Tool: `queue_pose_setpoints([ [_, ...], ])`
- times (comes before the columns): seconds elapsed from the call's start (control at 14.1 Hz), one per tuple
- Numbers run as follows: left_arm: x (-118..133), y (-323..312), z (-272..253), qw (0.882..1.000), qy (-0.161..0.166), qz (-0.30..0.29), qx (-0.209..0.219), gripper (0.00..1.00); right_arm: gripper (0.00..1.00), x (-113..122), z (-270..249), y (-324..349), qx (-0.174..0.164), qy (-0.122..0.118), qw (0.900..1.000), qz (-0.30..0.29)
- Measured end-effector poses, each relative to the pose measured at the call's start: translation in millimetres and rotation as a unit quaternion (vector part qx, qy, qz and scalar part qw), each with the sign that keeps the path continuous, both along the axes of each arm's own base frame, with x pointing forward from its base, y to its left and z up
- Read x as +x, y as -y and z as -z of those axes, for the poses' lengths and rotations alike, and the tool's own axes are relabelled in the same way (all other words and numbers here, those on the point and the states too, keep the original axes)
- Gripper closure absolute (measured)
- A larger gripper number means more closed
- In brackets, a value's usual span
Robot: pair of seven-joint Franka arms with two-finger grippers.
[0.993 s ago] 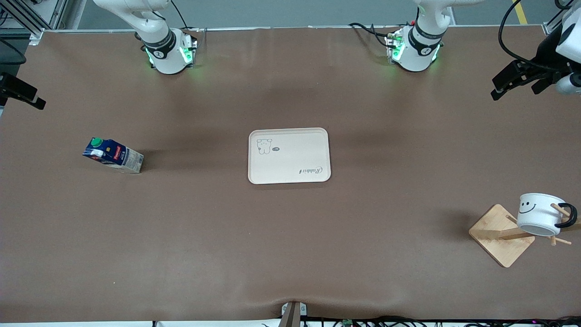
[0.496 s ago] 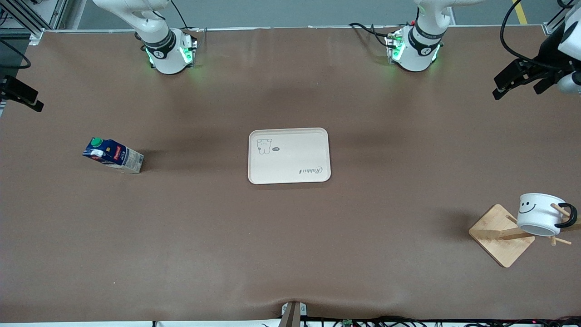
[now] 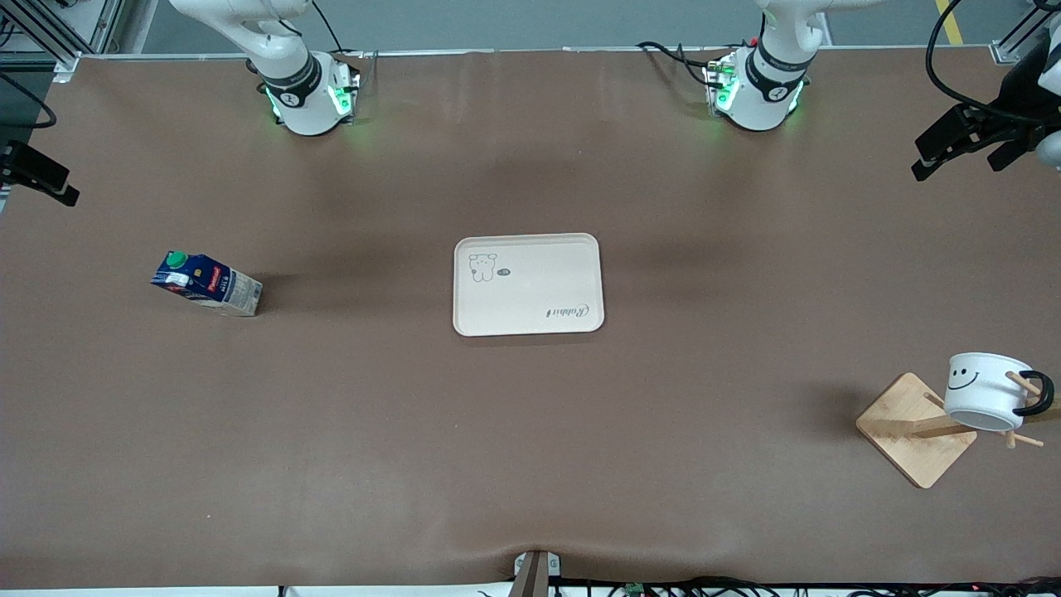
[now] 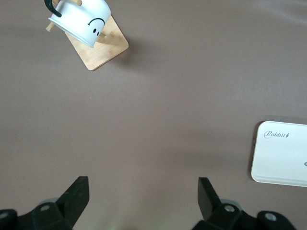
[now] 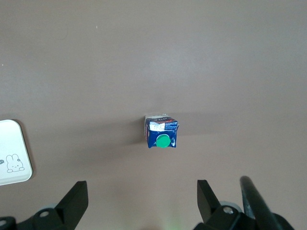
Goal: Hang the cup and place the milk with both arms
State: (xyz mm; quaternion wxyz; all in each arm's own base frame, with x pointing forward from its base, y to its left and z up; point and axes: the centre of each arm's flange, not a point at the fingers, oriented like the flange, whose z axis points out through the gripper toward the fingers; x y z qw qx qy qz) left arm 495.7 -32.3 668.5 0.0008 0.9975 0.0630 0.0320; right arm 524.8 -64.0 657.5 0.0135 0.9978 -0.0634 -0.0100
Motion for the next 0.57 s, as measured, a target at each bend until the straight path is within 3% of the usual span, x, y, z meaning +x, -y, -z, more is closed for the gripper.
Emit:
queue_pose_setpoints([
  [0.57,-1.5,5.9,0.1,1.000,-0.017,0.011,0.001,0.00,0.00,-0.1,0.6,1.3,0.004,0.000,1.000,0.002],
])
